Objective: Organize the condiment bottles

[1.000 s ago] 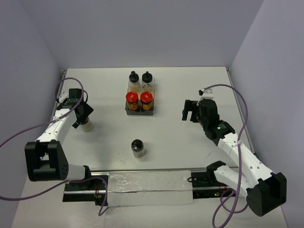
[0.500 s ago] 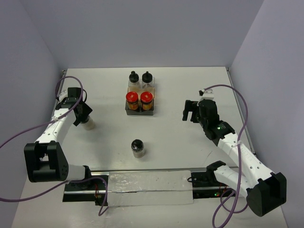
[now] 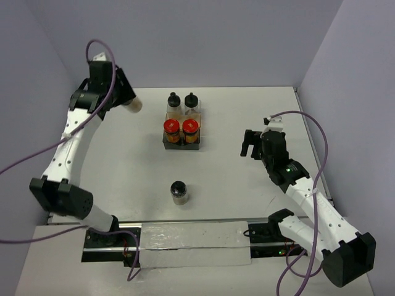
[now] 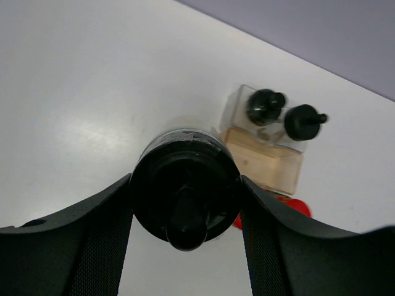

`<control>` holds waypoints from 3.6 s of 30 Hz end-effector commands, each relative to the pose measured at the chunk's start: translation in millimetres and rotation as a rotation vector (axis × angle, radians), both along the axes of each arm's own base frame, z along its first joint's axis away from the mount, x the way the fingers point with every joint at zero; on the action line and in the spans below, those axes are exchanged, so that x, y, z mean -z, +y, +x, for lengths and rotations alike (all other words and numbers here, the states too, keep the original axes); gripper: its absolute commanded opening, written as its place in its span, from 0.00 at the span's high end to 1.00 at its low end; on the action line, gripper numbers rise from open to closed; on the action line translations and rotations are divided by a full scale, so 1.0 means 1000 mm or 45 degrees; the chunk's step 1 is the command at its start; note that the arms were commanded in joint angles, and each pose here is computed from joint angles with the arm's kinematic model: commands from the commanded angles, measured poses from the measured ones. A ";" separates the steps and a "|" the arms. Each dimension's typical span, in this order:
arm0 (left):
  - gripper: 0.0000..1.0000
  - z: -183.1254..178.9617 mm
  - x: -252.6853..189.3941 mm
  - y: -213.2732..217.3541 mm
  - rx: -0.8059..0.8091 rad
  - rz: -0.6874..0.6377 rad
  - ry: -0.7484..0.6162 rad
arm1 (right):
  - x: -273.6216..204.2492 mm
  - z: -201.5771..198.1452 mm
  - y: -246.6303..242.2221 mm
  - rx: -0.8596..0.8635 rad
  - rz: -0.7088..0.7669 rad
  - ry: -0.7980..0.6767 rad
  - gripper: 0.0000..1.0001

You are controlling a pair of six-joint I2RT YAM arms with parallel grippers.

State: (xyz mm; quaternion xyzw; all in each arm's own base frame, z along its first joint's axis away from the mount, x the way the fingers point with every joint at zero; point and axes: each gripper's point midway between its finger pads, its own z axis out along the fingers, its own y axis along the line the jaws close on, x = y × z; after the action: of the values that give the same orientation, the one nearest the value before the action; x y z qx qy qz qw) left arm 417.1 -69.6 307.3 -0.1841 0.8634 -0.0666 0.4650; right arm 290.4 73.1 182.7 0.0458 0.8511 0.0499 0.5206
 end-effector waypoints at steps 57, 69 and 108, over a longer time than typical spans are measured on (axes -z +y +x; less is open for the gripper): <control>0.90 0.067 0.137 -0.172 0.402 0.425 0.304 | -0.026 0.010 0.001 0.021 0.018 -0.088 0.00; 0.90 0.070 0.170 -0.176 0.392 0.420 0.346 | -0.028 0.005 -0.004 0.039 0.010 -0.090 0.00; 0.15 -0.047 -0.006 0.003 -0.210 0.249 -0.018 | -0.055 -0.099 0.256 -1.008 -0.042 0.092 0.00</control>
State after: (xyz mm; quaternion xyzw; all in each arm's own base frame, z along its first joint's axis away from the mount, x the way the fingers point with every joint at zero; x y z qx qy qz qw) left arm 387.2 -114.9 338.6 -0.1462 0.8444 0.0228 0.5149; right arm 202.9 304.5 229.6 -0.2701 0.8314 0.2337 0.4257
